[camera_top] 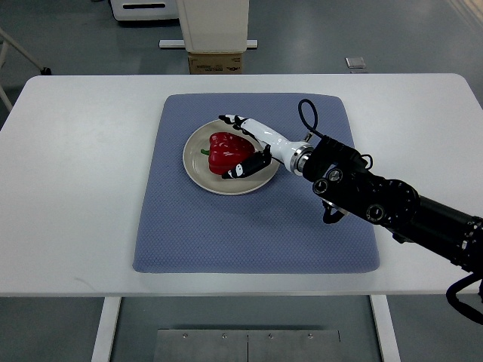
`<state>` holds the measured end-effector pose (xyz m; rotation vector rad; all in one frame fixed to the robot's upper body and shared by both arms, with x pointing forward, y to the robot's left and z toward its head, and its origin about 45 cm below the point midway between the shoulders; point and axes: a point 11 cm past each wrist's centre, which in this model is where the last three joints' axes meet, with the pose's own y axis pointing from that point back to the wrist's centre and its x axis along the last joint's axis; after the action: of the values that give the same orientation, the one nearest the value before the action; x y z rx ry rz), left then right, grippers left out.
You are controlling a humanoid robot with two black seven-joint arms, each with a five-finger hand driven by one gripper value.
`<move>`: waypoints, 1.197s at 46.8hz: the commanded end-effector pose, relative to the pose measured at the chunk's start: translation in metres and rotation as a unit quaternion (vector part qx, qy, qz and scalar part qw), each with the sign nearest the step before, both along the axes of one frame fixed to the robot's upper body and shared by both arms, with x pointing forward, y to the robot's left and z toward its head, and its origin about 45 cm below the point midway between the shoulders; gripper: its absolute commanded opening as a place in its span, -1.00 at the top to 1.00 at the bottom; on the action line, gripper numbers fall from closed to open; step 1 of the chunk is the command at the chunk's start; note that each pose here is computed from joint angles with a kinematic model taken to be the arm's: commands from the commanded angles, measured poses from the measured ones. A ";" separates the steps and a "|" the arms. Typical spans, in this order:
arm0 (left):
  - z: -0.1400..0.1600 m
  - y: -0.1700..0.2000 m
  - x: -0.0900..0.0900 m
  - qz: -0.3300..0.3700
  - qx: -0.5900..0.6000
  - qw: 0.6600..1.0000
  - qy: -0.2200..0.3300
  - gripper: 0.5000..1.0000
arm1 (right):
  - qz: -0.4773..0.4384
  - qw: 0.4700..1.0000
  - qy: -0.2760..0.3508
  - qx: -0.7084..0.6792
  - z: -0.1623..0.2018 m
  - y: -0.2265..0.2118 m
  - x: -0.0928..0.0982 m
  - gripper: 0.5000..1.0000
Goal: Place red pepper on plate with right hand
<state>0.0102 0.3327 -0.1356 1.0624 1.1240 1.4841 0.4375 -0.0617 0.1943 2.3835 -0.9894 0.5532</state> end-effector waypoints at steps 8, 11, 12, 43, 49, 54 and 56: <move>0.000 0.000 0.000 0.000 0.000 1.000 0.000 -1.00 | -0.015 0.999 0.006 0.029 0.012 0.001 0.007 -0.95; 0.000 0.000 0.000 0.000 0.000 1.000 0.000 -1.00 | -0.032 0.999 0.006 0.043 0.020 -0.010 0.014 -0.94; 0.000 0.000 0.000 0.000 0.000 1.000 0.000 -1.00 | -0.039 0.998 0.005 0.047 0.022 -0.014 0.017 -0.95; 0.000 0.000 0.000 0.000 0.000 1.000 0.000 -1.00 | -0.229 0.942 0.048 0.241 0.054 -0.137 0.057 -0.95; 0.000 0.000 0.000 0.000 0.000 1.000 0.000 -1.00 | -0.255 0.925 0.066 0.274 0.045 -0.159 0.057 -0.95; 0.000 0.000 0.000 0.000 0.000 1.000 0.000 -1.00 | -0.273 0.913 0.078 0.292 0.035 -0.174 0.055 -0.95; 0.000 0.000 0.000 0.000 0.000 1.000 0.000 -1.00 | -0.283 0.908 0.083 0.297 0.030 -0.181 0.054 -0.95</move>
<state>0.0102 0.3328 -0.1356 1.0625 1.1241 1.4841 0.4930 -0.2341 0.2304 2.3951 -1.8471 -0.1641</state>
